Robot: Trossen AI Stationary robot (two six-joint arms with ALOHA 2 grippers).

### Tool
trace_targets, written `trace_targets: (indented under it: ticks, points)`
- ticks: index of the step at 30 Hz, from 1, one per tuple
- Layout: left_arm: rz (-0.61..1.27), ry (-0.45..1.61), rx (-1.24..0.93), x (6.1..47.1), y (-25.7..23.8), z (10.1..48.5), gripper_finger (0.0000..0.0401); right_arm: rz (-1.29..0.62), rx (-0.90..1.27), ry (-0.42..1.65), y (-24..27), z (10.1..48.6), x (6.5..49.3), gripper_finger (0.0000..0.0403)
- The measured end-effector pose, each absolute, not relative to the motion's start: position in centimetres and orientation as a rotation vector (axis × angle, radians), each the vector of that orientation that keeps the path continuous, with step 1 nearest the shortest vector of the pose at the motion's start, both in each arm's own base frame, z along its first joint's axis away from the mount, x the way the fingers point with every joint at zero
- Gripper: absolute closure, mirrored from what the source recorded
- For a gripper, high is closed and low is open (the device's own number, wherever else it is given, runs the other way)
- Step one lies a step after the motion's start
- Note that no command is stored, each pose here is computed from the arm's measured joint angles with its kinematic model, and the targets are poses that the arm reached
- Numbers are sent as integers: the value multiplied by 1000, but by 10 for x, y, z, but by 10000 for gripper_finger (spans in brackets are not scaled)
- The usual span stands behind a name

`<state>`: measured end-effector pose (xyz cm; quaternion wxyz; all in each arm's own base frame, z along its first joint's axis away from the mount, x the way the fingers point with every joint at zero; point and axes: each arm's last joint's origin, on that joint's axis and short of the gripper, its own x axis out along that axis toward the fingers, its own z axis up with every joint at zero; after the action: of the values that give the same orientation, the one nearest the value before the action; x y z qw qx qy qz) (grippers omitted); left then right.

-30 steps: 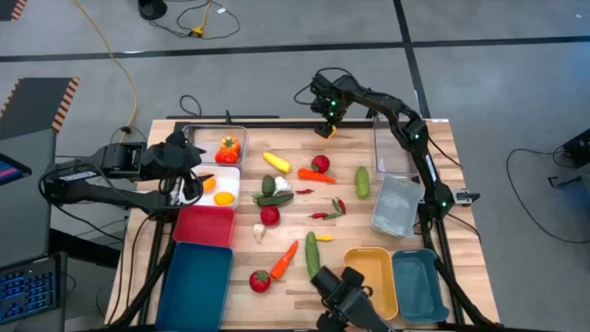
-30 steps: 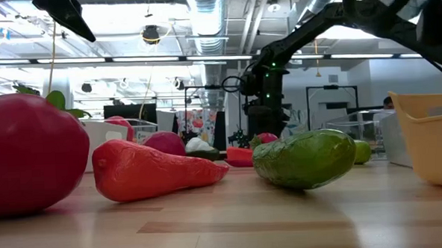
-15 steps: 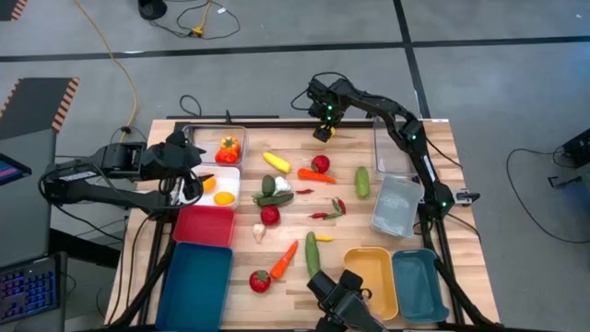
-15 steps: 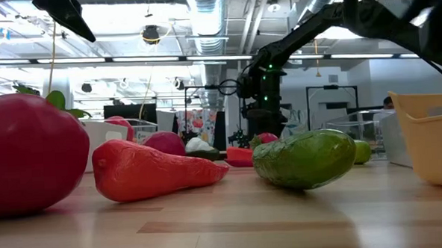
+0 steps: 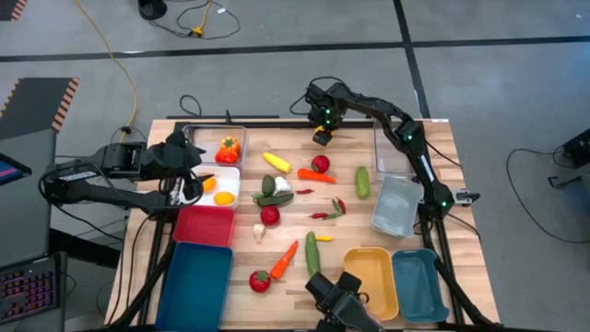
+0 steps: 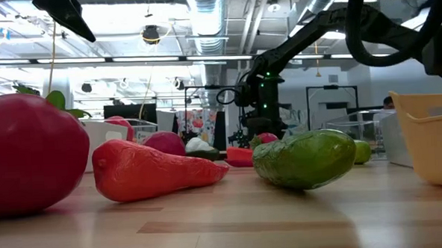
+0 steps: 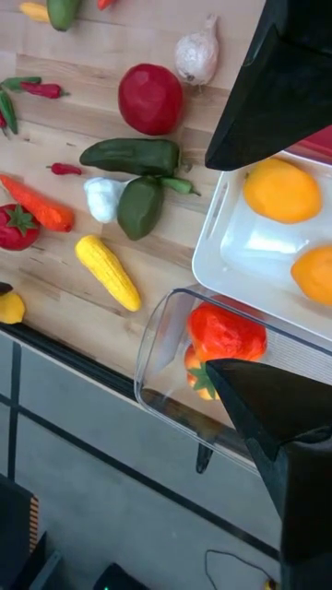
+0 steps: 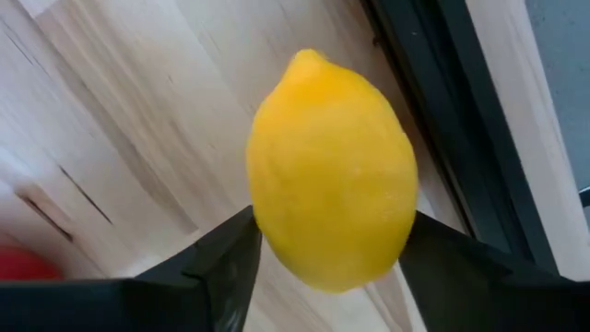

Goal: Sort produce into baskets
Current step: Put the yellow lemon into the white bin

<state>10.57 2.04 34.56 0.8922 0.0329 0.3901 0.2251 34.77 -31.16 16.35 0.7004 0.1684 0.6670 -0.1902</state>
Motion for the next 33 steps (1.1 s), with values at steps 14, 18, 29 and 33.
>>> trace_targets:
  ticks: [14,18,29,33]
  points:
    - [467,810,68,106,20,345,63,-415,357,1467,-308,199,355,209]
    - [467,810,69,106,20,345,63,-408,345,1459,-299,228,360,201]
    - [467,810,68,106,20,345,63,-206,196,1203,-214,270,425,200]
    - [463,810,66,106,20,345,63,-136,89,1061,-173,275,458,199]
